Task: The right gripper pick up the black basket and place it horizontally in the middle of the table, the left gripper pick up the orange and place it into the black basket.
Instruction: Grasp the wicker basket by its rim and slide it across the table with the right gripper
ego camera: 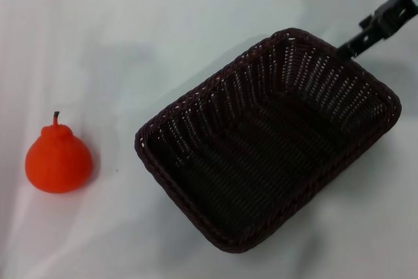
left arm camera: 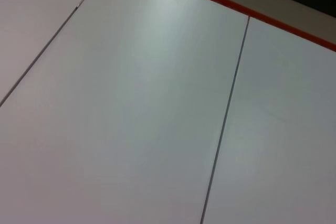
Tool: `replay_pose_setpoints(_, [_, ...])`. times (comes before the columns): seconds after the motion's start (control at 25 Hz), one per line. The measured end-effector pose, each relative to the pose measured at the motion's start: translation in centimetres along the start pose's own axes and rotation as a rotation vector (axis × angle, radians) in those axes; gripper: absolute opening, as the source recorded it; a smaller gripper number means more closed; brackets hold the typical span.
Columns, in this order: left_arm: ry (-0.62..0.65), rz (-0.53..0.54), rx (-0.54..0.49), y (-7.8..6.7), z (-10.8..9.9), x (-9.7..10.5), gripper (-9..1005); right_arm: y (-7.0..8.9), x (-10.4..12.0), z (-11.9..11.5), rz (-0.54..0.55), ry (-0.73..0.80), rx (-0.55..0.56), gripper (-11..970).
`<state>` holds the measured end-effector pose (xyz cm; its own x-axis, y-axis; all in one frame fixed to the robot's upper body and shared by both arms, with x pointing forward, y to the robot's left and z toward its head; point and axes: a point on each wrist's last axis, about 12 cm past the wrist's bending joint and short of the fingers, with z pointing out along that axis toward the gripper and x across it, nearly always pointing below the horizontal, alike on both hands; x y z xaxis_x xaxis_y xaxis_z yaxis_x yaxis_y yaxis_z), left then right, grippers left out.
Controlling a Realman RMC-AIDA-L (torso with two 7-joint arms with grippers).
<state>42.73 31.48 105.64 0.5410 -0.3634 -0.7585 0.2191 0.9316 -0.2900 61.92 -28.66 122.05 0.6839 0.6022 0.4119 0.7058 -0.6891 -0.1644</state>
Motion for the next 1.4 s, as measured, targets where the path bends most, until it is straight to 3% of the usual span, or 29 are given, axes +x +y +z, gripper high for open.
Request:
replay_pose_setpoints(0.28, [0.001, -0.001, 0.001, 0.0, 0.0, 0.0, 828, 0.5, -1.3, 4.0, 0.032, -0.073, 0.022, 834])
replay_pose_setpoints(0.48, [0.002, -0.002, 0.002, 0.0, 0.0, 0.0, 815, 0.4, -1.7, 4.8, 0.027, -0.081, 0.018, 794])
replay_pose_setpoints(0.88, [0.008, -0.001, 0.001, 0.0, -0.1, 0.0, 790, 0.3, -2.1, 5.0, 0.046, -0.073, 0.04, 303])
replay_pose_setpoints(0.92, [0.007, -0.001, 0.0, 0.0, -0.2, 0.0, 787, 0.4, -2.2, 5.0, 0.055, -0.067, 0.043, 287])
replay_pose_setpoints(1.12, [0.007, 0.0, -0.004, 0.0, -0.3, 0.0, 775, 0.9, -3.4, 4.9, 0.14, 0.027, 0.097, 205])
replay_pose_setpoints(1.4, [0.008, 0.001, -0.005, 0.1, -0.1, 0.0, 767, 3.0, -6.4, 3.6, 0.36, 0.276, 0.216, 205])
